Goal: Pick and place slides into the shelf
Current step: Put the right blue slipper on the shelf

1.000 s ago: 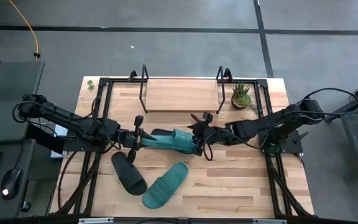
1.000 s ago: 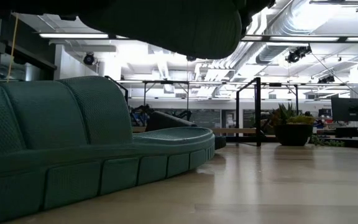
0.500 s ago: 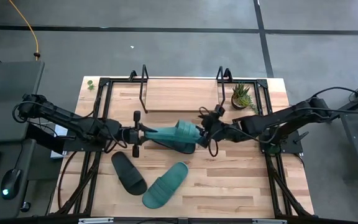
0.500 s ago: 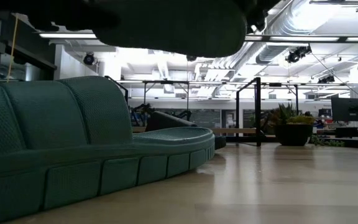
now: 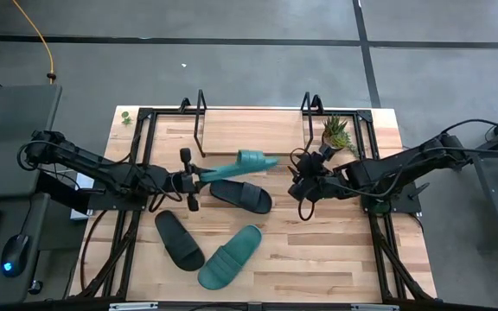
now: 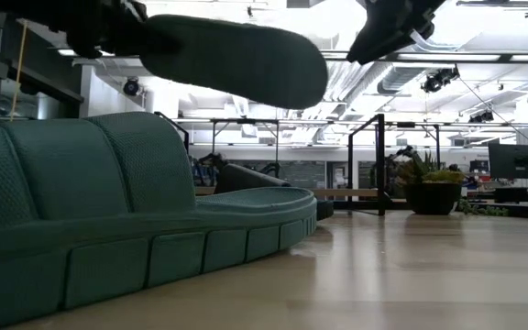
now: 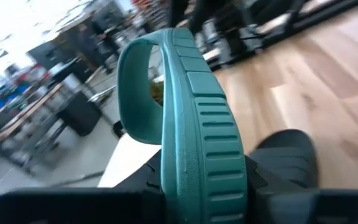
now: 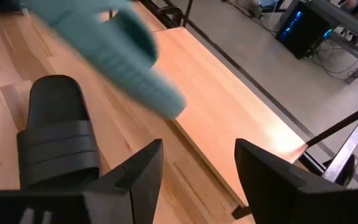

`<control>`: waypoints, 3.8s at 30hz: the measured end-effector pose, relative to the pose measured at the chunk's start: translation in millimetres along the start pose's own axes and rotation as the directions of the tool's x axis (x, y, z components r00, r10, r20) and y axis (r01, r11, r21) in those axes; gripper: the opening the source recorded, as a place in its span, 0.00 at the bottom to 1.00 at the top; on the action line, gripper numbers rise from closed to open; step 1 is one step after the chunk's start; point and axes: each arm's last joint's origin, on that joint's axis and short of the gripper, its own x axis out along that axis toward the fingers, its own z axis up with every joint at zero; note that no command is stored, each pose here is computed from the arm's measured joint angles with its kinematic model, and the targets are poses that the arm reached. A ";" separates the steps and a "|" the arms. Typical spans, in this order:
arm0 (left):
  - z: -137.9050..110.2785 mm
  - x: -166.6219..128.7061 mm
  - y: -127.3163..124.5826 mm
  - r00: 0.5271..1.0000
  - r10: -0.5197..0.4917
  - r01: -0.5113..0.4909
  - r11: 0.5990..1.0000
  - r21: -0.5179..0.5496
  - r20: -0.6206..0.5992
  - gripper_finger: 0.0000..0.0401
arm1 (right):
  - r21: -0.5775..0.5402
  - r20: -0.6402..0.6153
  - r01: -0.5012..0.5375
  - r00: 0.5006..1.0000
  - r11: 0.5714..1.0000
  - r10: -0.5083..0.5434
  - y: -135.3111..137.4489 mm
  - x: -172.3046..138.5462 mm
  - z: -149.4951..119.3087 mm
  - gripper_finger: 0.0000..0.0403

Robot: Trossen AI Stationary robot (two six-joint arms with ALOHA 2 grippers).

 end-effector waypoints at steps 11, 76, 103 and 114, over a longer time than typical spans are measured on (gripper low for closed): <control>20.5 41.3 -12.1 0.961 0.161 -0.143 0.985 0.094 -0.226 0.20 | -0.012 -0.012 0.000 1.000 1.000 0.000 -0.5 -0.5 -0.1 0.47; 4.5 280.0 11.9 0.627 0.570 -0.283 0.802 0.527 -0.531 0.20 | 0.008 0.117 -0.011 0.993 1.000 0.010 -16.8 -61.3 -10.7 0.47; -2.0 286.6 -4.2 0.692 0.495 -0.295 0.858 0.420 -0.525 0.20 | 0.009 0.117 -0.012 0.993 1.000 0.011 -16.7 -61.4 -10.8 0.47; 0.3 287.5 -8.7 0.747 0.423 -0.263 0.897 0.356 -0.513 0.20 | 0.010 0.105 -0.030 0.994 1.000 0.029 -16.1 -61.3 -11.1 0.47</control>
